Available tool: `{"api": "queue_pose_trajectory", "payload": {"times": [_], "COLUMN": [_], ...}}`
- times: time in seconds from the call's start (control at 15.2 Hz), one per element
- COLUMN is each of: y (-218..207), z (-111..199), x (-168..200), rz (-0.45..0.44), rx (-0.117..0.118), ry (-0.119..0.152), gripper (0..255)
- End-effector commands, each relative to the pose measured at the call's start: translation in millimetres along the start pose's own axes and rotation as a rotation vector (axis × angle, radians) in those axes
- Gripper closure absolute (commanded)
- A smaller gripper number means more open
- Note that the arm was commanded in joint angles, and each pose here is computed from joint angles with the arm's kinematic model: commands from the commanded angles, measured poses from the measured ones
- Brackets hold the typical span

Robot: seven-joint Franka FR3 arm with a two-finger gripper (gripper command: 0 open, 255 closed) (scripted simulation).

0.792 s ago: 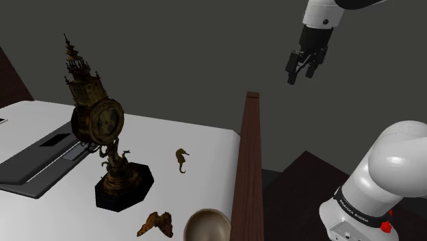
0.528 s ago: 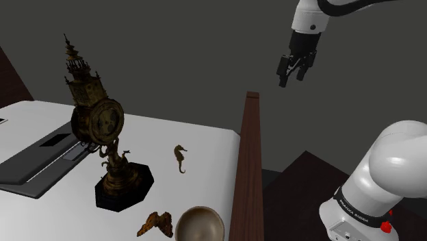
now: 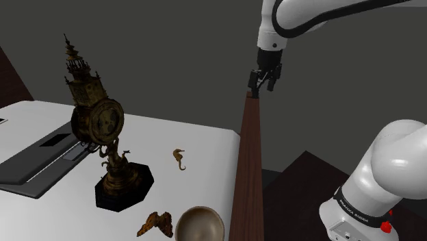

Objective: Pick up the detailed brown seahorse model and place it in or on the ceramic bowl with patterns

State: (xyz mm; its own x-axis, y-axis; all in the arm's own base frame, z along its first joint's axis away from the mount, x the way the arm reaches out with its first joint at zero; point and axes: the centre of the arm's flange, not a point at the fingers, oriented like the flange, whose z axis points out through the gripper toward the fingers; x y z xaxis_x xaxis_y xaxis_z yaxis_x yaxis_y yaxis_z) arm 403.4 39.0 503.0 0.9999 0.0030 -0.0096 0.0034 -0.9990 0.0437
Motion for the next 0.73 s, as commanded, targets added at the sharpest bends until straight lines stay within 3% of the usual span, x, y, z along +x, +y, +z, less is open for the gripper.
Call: {"api": "queue_pose_trajectory", "payload": {"times": [0.0, 0.66], "y": [-14, -91], "z": [17, 89], "x": [17, 101], "rz": [-0.030, -0.177], "rx": [0.008, 0.044], "ry": [-0.011, -0.068], "gripper": [0, 0]}}
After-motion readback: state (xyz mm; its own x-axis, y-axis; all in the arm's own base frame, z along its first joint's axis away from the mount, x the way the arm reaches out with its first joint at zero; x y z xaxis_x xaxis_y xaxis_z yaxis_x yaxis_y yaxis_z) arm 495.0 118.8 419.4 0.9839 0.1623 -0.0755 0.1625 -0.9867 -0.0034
